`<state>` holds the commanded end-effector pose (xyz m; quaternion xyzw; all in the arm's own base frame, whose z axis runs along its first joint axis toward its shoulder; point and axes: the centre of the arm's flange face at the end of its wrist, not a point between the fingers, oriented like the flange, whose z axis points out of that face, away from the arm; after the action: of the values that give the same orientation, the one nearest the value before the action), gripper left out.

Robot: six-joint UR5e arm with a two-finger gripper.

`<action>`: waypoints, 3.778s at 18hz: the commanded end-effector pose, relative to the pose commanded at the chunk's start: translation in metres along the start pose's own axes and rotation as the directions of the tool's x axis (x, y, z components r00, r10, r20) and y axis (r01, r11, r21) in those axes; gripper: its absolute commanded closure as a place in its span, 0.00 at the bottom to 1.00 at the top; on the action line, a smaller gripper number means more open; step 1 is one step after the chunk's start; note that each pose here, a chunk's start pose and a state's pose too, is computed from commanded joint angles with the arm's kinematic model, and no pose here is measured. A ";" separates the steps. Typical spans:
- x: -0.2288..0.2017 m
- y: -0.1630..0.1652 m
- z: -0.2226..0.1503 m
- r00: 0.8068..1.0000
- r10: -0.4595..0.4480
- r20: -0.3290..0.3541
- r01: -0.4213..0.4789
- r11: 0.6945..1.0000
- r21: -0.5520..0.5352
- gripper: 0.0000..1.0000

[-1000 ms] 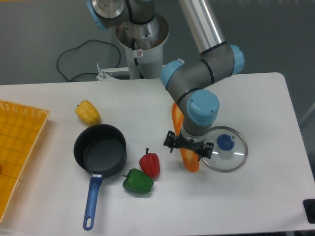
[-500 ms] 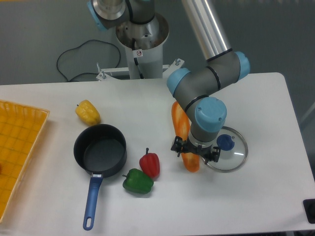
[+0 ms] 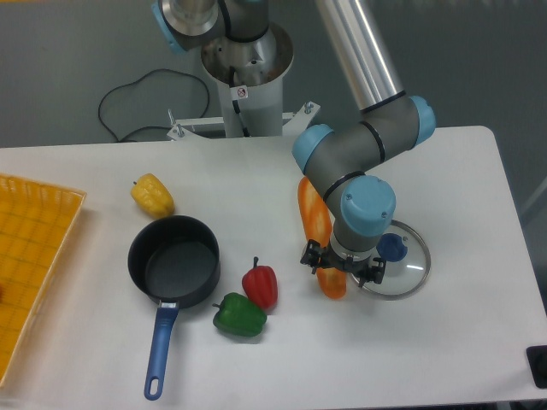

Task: Pick up the long bread
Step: 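Close the gripper on the baguette and hold it, then lift the gripped baguette up off the table, tilting it upright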

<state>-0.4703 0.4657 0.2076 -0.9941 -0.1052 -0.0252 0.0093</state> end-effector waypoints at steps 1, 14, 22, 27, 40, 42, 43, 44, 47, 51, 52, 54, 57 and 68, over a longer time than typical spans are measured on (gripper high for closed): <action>0.000 0.000 0.000 1.000 0.000 0.000 0.000 1.000 0.000 0.00; 0.000 -0.006 0.006 1.000 -0.002 -0.001 0.002 1.000 -0.006 0.00; 0.002 -0.005 0.017 1.000 0.005 0.000 -0.005 0.999 -0.033 0.00; 0.005 -0.007 0.021 1.000 0.011 -0.006 -0.011 0.999 -0.037 0.00; 0.007 -0.006 0.024 1.000 0.011 -0.003 -0.011 0.999 -0.048 0.03; 0.007 -0.006 0.026 1.000 0.013 -0.004 -0.013 0.999 -0.051 0.03; 0.007 -0.006 0.027 1.000 0.011 -0.003 -0.011 0.998 -0.054 0.04; 0.007 -0.006 0.027 1.000 0.011 -0.003 -0.011 0.998 -0.054 0.06; 0.007 -0.006 0.028 1.000 0.011 -0.004 -0.011 0.998 -0.055 0.07; 0.007 -0.006 0.027 1.000 0.011 -0.003 -0.011 0.998 -0.054 0.17; 0.007 -0.006 0.027 1.000 0.013 -0.003 -0.013 0.998 -0.054 0.20; 0.007 -0.006 0.027 1.000 0.010 -0.003 -0.010 0.998 -0.054 0.32; 0.007 -0.006 0.028 1.000 0.009 -0.004 -0.010 0.998 -0.055 0.56; 0.003 -0.010 0.014 1.000 0.017 0.013 -0.016 0.999 -0.038 0.75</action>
<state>-0.4693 0.4764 0.1941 -0.9951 -0.0966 -0.0206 -0.0100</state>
